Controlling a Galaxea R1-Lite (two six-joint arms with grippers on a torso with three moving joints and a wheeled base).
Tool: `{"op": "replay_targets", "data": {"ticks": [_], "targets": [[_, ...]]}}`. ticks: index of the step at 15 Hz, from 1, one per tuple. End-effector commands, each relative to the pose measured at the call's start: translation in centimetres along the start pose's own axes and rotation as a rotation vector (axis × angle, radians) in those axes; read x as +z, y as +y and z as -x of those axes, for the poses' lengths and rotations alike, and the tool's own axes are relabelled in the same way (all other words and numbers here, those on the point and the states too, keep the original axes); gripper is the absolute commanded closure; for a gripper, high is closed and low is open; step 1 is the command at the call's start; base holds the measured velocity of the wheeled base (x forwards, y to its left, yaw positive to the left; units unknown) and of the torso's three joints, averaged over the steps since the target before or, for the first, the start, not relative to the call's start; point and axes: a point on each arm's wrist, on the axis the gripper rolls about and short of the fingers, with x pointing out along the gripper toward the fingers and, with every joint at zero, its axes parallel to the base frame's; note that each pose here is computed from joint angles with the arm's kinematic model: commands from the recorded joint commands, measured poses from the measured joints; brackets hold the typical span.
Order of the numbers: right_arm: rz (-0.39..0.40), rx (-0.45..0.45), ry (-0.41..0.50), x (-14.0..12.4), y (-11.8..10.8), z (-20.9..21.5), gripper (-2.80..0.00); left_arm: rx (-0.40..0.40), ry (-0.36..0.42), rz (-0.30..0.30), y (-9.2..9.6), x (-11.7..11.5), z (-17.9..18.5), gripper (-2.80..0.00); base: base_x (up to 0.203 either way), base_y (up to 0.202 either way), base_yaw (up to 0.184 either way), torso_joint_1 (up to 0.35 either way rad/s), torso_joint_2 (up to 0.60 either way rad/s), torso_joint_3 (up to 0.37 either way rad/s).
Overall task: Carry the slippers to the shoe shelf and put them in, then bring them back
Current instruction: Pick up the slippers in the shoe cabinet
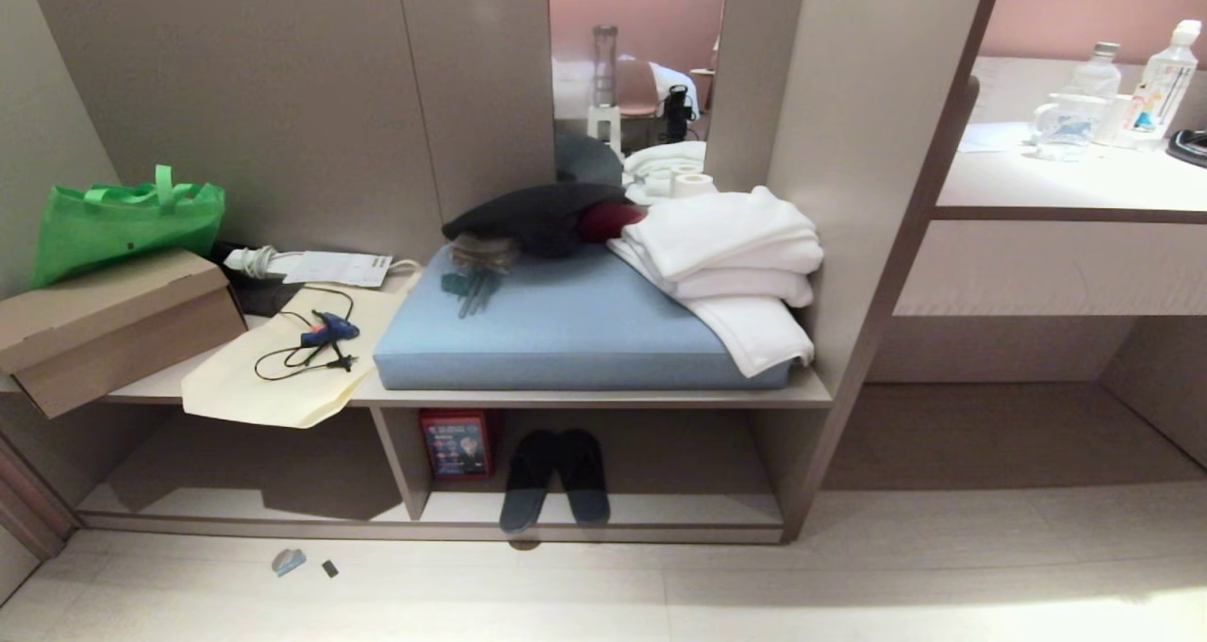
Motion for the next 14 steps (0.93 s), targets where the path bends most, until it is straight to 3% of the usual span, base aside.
{"op": "replay_targets", "data": {"ticks": [1, 6, 14], "targets": [[0.000, 0.001, 0.001, -0.01, 0.00, -0.01, 0.00, 0.001, 0.008, 0.000, 0.00, -0.21, -0.06, 0.00, 0.000, 0.000, 0.000, 0.000, 0.00, 0.000], [0.000, 0.001, 0.001, -0.01, 0.00, -0.01, 0.00, 0.001, 0.009, 0.000, 0.00, -0.22, -0.07, 0.00, 0.000, 0.011, -0.001, 0.001, 0.00, 0.000], [0.000, 0.001, 0.001, -0.01, 0.00, -0.01, 0.00, 0.001, 0.008, 0.000, 0.00, -0.21, -0.06, 0.00, 0.000, 0.183, -0.002, 0.003, 0.00, 0.004]]}}
